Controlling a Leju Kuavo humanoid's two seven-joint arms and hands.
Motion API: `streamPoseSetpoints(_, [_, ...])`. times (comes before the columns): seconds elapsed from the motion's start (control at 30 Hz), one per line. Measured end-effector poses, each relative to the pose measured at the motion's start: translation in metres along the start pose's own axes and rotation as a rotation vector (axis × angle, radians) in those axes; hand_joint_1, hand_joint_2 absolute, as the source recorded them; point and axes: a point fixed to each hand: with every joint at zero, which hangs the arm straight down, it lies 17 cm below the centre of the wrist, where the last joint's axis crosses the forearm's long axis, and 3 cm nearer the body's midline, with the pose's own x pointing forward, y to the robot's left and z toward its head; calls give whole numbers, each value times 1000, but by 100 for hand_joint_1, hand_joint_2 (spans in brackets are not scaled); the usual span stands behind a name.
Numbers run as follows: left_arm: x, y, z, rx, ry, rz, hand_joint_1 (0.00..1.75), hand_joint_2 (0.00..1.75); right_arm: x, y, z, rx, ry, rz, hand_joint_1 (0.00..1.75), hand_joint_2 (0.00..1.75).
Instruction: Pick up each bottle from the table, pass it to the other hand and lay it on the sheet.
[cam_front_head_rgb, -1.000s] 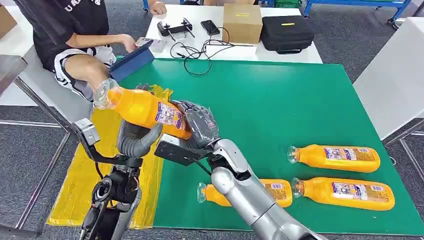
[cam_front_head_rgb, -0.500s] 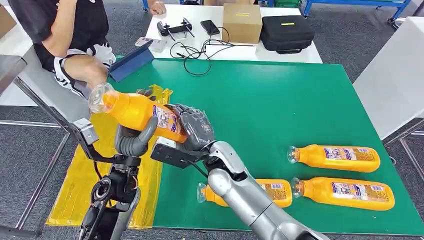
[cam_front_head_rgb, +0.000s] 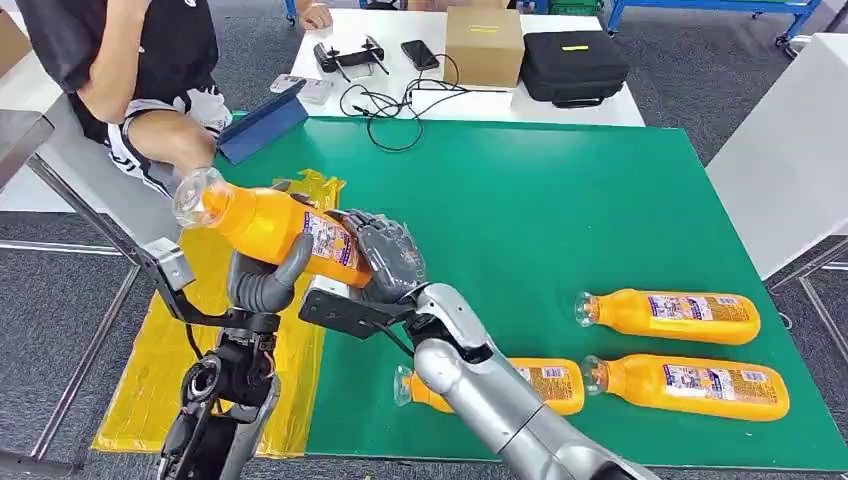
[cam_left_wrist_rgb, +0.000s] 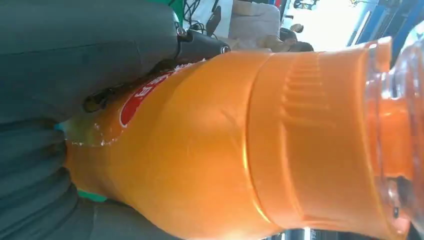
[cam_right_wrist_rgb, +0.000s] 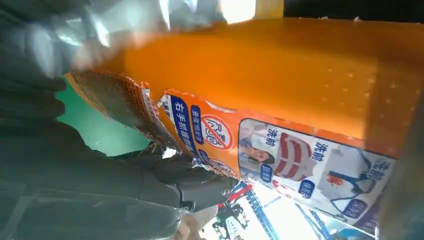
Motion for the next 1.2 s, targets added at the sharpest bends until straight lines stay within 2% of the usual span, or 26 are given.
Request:
streamPoseSetpoints(0.03, [0,0,0,1,-1,-1,175,175,0,0,0,0,1,-3,175,175])
streamPoseSetpoints(0.07, [0,1,0,3,-3,-1,175,175,0,0,0,-1,2,-5,164,175])
streamPoseSetpoints(0.1, [0,1,0,5,-6,-1,175,175,-1,0,0,-2,3,-7,9,175])
streamPoseSetpoints(0.13, [0,2,0,7,-8,-4,175,175,-1,0,0,-6,5,-9,0,175])
streamPoseSetpoints(0.23, [4,3,-2,20,-30,-37,175,175,-1,-2,2,-34,2,-14,0,175])
streamPoseSetpoints(0.3, [7,13,-4,70,-57,-135,175,175,-2,-6,3,-65,3,-14,0,175])
streamPoseSetpoints(0.47, [40,55,-1,285,-207,-750,175,175,-11,-30,15,-154,19,22,0,175])
streamPoseSetpoints(0.8, [46,59,0,308,-227,-859,175,175,-13,-33,18,-165,23,21,0,175])
streamPoseSetpoints(0.83, [56,59,2,328,-271,-1114,175,175,-16,-44,24,-194,22,16,0,175])
streamPoseSetpoints(0.87, [58,60,2,328,-281,-1194,175,175,-17,-46,27,-199,23,12,0,175])
streamPoseSetpoints(0.9, [60,64,0,341,-270,-1454,175,175,-20,-59,34,-235,33,-10,0,175])
streamPoseSetpoints(0.93, [56,80,-1,373,-201,-1640,175,175,-26,-74,44,-277,51,-41,0,175])
streamPoseSetpoints(0.97, [43,100,-7,349,-107,-1876,175,175,-34,-88,57,-315,72,-92,0,175])
streamPoseSetpoints(1.0, [20,109,-14,299,-13,-1998,175,175,-34,-102,66,-353,70,-124,0,175])
streamPoseSetpoints(1.2, [-35,102,-12,26,-7,-2165,175,175,-33,-115,79,-389,72,-150,0,175])
